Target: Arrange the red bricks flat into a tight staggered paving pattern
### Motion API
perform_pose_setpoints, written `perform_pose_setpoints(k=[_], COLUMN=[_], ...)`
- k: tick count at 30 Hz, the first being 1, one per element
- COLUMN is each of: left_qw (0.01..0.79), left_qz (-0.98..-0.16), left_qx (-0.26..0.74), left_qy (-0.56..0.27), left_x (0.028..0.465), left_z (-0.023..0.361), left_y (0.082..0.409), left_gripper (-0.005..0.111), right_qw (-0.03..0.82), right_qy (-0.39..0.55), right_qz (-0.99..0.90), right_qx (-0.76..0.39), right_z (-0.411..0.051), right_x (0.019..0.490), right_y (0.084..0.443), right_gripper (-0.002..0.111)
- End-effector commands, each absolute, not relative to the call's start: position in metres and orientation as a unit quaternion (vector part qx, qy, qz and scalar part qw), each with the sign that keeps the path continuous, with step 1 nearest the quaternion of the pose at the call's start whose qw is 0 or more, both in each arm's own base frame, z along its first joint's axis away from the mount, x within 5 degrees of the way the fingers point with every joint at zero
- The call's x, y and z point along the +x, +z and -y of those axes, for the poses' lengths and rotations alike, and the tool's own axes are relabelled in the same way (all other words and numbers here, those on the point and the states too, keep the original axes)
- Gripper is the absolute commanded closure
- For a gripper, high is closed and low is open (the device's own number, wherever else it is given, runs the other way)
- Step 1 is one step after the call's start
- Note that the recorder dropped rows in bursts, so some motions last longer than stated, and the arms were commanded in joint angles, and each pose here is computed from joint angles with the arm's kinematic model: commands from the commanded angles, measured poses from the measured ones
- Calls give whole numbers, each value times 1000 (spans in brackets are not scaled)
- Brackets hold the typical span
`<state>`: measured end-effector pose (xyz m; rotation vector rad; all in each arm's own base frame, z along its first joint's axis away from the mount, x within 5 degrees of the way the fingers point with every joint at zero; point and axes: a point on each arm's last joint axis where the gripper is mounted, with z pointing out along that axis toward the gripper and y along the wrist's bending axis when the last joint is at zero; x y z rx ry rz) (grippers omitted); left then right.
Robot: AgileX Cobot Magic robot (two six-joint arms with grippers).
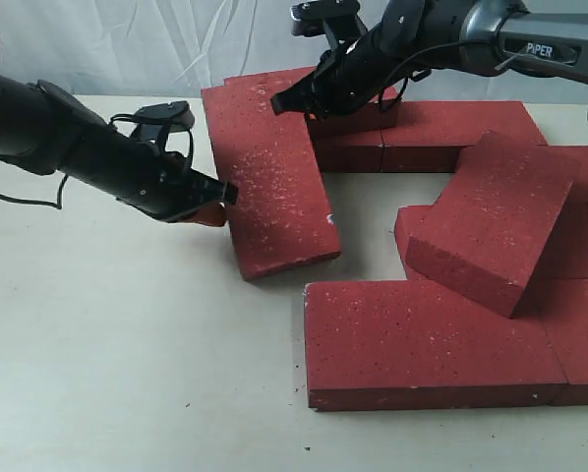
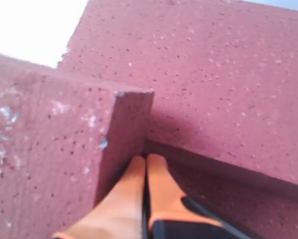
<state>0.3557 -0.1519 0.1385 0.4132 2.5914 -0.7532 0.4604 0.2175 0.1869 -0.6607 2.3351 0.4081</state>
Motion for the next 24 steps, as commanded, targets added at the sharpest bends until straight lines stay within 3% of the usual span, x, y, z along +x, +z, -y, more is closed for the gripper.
perform_pose_setpoints(k=[1,6,11,13,17,20,24], left_qw=[157,125,161,192,293,344,307], left_qz=[-920,-915,-940,-941,-927,-921,-937], left_qx=[179,201,195,184,140,97,70], left_qy=[-312,-326,-231,-208,-186,-156,-153], left_x=[343,327,309,301,298,306,317], left_z=[167,165,139,121,86,60,51], left_y=[139,152,168,184,231,242,214], left_gripper=[107,107,107,107,107,107,107], right_qw=[358,369,368,382,401,292,166], right_qy=[163,163,161,163,152,165,181], right_qz=[-880,-874,-868,-862,-840,-836,-878], right_qx=[-266,-273,-293,-290,-331,-435,-412], right_z=[-235,-242,-249,-249,-240,-232,-220], right_x=[455,453,449,448,429,391,374], right_y=[195,196,197,209,267,289,281], right_gripper=[109,109,109,109,109,109,109])
